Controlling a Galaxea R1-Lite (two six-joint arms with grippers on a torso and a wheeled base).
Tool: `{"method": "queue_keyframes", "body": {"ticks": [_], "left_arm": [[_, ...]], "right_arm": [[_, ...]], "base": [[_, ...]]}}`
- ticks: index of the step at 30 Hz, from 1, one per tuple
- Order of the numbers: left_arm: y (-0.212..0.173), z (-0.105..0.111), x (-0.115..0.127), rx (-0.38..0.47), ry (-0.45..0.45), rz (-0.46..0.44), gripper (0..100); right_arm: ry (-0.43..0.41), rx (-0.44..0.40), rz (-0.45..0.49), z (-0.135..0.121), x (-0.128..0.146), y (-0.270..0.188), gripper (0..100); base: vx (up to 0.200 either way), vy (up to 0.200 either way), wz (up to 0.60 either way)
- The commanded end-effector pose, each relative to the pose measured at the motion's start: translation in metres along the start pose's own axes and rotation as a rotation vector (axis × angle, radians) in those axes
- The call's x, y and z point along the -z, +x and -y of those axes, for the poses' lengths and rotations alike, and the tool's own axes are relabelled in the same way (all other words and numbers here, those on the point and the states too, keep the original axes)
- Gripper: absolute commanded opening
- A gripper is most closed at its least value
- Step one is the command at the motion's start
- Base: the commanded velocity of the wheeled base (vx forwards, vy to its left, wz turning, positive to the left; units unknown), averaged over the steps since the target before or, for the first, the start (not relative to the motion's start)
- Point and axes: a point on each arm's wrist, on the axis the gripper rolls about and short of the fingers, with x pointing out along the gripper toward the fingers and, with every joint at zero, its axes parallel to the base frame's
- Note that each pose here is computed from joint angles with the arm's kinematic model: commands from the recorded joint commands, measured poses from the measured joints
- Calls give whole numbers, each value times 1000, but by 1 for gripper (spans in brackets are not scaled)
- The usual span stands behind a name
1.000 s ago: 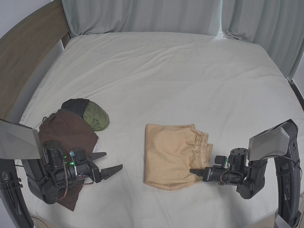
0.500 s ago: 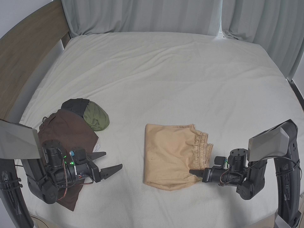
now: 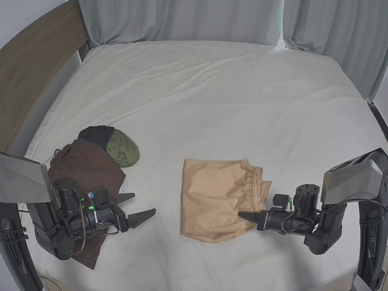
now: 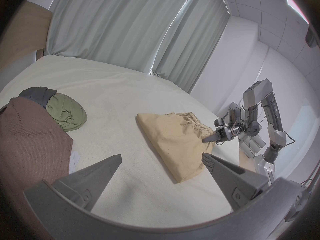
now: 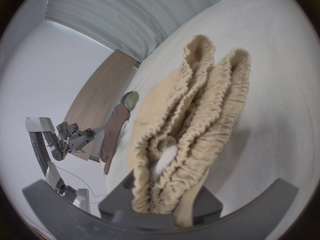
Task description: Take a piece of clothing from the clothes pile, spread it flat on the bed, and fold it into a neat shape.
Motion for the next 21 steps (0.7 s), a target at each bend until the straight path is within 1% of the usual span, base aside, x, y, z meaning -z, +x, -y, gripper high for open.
{"method": "queue_keyframes", "body": {"ticks": [1, 5, 11, 16, 21], "left_arm": [[-1, 0, -2, 0, 4, 7, 100], [-1, 0, -2, 1, 5, 8, 100], [-1, 0, -2, 1, 5, 8, 100], [-1, 1, -2, 3, 5, 6, 100], [0, 1, -2, 3, 7, 8, 100]], "right_arm": [[-53, -65, 37, -28, -13, -6, 0], [-73, -84, 59, -35, -19, -8, 0], [-84, -98, 68, -38, -23, -10, 0], [-107, -137, 82, -49, -29, -13, 0], [-117, -155, 92, -54, -32, -13, 0]], "base": [[0, 0, 0], [0, 0, 0], [0, 0, 0], [0, 0, 0], [0, 0, 0]]}}
